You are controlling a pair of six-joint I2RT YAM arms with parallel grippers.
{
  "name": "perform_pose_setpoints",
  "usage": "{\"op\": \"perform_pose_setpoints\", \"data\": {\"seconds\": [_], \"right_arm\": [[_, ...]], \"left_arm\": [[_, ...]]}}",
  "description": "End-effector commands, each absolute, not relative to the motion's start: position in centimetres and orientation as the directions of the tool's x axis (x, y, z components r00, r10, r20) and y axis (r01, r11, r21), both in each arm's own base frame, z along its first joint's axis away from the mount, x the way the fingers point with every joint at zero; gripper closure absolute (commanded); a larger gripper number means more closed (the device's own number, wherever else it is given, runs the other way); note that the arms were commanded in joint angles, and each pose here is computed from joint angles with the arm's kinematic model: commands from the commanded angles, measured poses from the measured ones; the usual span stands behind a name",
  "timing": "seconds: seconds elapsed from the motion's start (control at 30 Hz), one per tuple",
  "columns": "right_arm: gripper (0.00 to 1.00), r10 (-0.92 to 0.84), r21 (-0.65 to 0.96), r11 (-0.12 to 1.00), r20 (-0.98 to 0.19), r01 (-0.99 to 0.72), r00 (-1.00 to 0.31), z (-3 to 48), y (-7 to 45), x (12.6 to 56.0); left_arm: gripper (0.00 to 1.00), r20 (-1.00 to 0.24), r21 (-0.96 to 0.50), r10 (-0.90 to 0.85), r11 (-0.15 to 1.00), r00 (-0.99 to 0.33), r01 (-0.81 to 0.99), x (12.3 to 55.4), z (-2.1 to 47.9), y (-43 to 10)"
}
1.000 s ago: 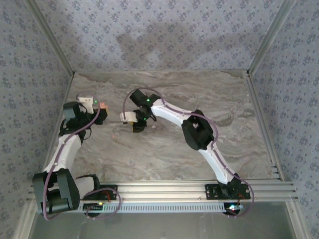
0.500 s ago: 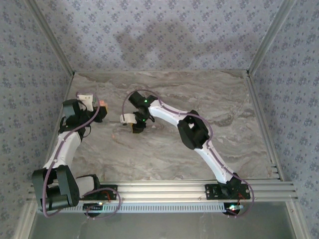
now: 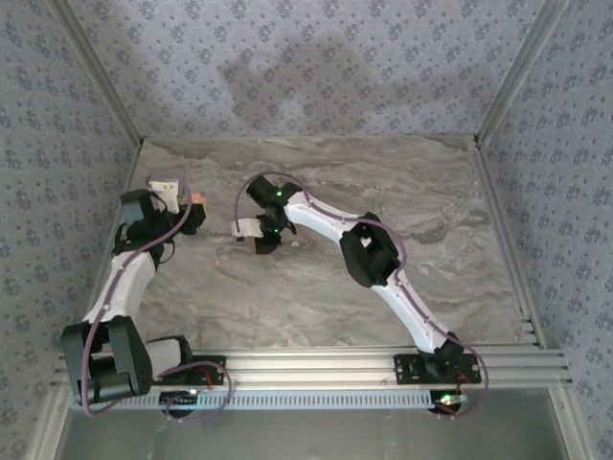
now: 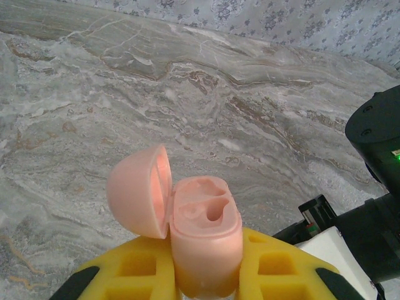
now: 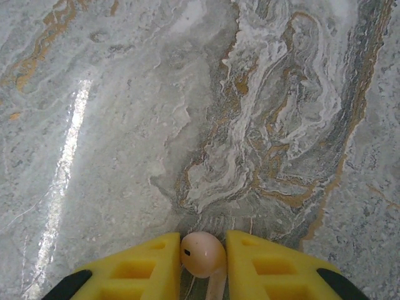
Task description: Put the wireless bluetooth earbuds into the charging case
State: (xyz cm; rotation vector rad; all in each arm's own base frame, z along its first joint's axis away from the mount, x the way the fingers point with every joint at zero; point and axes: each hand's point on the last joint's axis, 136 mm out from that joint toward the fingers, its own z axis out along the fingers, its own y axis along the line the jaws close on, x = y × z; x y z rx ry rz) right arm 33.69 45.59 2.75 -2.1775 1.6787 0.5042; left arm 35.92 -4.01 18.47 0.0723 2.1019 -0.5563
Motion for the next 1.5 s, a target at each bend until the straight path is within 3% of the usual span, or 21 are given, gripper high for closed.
{"op": "perform_pose_setpoints", "data": {"seconds": [0.0,0.27,0.57,0.8,1.07,1.13,1.3,1.47], "right_arm": [[0.77,-0.872,-0.038,-0.248,-0.426,-0.968,0.240,1.7,44.5,33.8],[0.80,-0.892,-0.034,-0.138,-0.431,-0.990,0.139,3.6,43.0,33.6],[0.80,-0.896,-0.022,0.257,-0.380,-0.966,-0.230,3.5,35.5,31.4],[0.80,-0.721,-0.004,0.643,-0.341,-0.766,-0.603,3.1,29.2,29.3],[0.79,-0.520,-0.002,0.840,-0.291,-0.543,-0.803,1.3,24.1,26.3],[0.76,-0.475,0.008,0.868,-0.282,-0.497,-0.834,1.7,23.8,26.1],[0.52,-0.392,0.073,0.908,-0.207,-0.413,-0.896,4.5,24.3,25.7],[0.44,-0.352,0.140,0.919,-0.127,-0.368,-0.927,7.7,24.5,25.2]], "left_arm": [[0.86,-0.831,-0.334,-0.137,0.898,-0.539,0.286,36.4,19.9,-3.8],[0.86,-0.834,-0.323,-0.117,0.896,-0.539,0.304,35.9,20.3,-4.1],[0.87,-0.841,-0.296,-0.056,0.880,-0.539,0.371,35.3,20.4,-6.8],[0.87,-0.849,-0.283,-0.005,0.849,-0.528,0.446,35.1,20.8,-10.2],[0.87,-0.860,-0.260,0.035,0.828,-0.510,0.496,34.6,21.7,-12.2],[0.87,-0.862,-0.253,0.042,0.828,-0.505,0.500,34.5,22.0,-12.3],[0.87,-0.864,-0.249,0.046,0.827,-0.502,0.504,34.2,22.2,-12.4],[0.86,-0.867,-0.245,0.050,0.823,-0.495,0.513,33.8,22.5,-12.6]]}}
